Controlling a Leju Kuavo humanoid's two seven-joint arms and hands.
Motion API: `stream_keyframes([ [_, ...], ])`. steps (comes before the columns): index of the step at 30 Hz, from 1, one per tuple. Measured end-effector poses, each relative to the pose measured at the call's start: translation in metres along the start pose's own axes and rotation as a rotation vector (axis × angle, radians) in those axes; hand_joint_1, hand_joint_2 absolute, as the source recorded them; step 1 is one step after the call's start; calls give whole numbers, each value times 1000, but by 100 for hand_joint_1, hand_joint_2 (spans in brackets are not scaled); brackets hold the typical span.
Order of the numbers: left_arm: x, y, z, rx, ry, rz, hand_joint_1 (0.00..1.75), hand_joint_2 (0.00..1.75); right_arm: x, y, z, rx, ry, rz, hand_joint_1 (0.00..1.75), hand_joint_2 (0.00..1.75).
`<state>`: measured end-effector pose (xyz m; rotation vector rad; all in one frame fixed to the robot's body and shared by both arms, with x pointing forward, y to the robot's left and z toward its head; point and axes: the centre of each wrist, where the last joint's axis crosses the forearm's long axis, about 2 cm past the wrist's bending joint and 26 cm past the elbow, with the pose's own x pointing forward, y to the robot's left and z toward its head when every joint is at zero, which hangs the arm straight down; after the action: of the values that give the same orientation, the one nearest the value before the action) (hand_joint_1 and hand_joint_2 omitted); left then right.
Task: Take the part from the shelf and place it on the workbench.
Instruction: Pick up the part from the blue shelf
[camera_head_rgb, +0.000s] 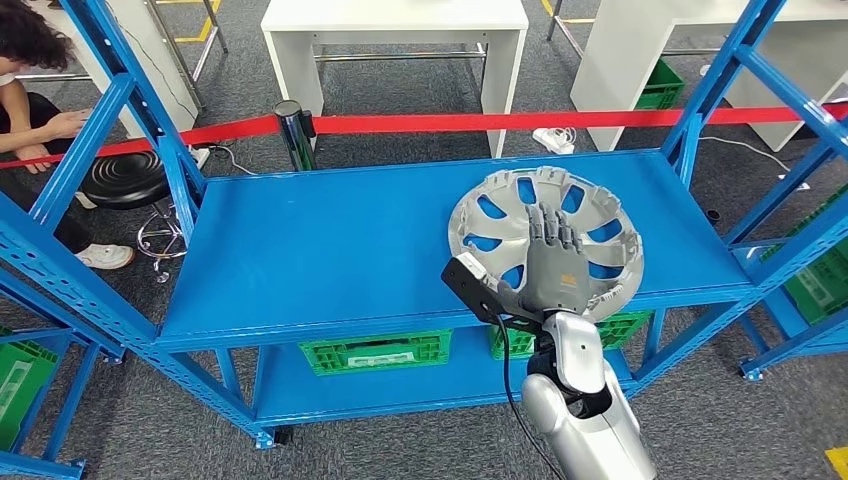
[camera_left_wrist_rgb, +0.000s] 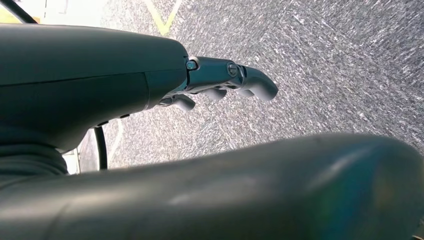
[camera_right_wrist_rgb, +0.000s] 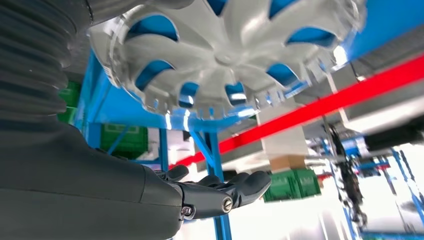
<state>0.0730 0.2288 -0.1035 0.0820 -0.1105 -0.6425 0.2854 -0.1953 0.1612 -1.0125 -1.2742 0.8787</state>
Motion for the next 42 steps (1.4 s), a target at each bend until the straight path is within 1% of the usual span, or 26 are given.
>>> stream_keyframes([
  [6,-3,-1,0,4,14,17,0,0,-10,17,16,90,48,16,0,175],
  [10,-5,-1,0,10,16,22,0,0,-15,23,21,118,70,25,0,175],
  [15,-5,0,-1,14,11,27,0,0,-25,25,21,122,103,33,0,175],
  [20,-5,0,-1,16,10,21,0,0,-36,22,18,97,125,31,0,175],
  [25,-4,1,-1,13,10,15,0,0,-41,20,13,68,116,26,0,175],
  [29,-3,2,0,12,7,7,0,0,-48,13,-6,22,76,26,0,175],
  [32,-1,3,0,10,6,-1,0,0,-52,12,-26,18,35,29,0,175],
  [38,7,8,0,15,-2,-9,0,0,-53,17,-75,55,-18,46,0,175],
  [42,8,9,0,18,-2,-12,0,0,-46,21,-100,106,-27,52,0,175],
])
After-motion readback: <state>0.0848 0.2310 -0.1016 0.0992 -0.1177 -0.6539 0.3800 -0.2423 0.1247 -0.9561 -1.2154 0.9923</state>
